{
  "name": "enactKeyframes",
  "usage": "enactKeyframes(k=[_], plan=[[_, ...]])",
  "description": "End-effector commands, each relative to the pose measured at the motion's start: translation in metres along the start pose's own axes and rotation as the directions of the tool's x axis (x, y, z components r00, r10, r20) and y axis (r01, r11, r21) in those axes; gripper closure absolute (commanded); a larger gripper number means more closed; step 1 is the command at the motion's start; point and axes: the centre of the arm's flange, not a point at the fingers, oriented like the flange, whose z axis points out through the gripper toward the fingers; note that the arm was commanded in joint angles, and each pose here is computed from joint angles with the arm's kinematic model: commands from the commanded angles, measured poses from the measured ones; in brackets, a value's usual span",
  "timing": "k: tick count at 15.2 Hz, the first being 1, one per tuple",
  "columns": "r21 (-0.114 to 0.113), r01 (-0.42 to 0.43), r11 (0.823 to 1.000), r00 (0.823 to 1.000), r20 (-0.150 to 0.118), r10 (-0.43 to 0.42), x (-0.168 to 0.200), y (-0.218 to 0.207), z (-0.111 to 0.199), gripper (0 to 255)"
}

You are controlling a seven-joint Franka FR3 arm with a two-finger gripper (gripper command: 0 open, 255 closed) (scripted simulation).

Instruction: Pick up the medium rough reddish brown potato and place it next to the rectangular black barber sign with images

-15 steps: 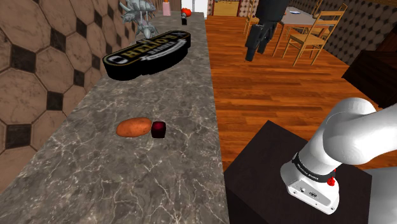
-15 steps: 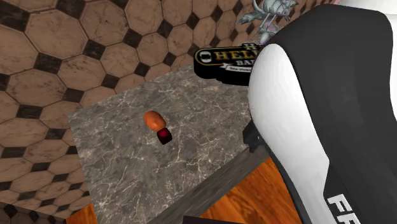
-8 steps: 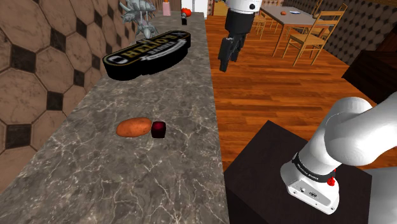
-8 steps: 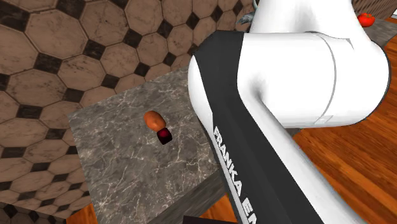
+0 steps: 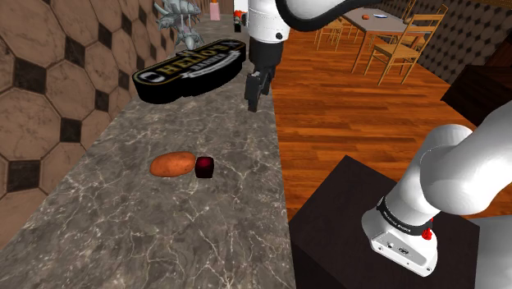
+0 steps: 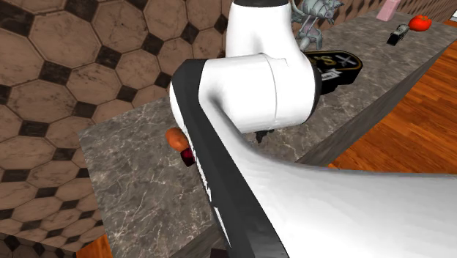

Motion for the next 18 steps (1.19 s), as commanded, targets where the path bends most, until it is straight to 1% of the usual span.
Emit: enactKeyframes(k=[1,5,9,13,17,18], plan=[[-0.002,0.044,0.999,0.999,-0.004,-0.044,0.02,-0.018,0.009,0],[-0.007,0.128,0.992,0.992,-0.01,-0.128,0.052,-0.053,0.031,0],[-0.013,0.212,0.977,0.977,-0.016,-0.212,0.082,-0.09,0.053,0],[-0.02,0.294,0.956,0.955,-0.021,-0.295,0.109,-0.13,0.075,0],[-0.027,0.374,0.927,0.927,-0.025,-0.375,0.132,-0.172,0.096,0],[-0.027,0.378,0.925,0.925,-0.026,-0.379,0.133,-0.175,0.098,0]])
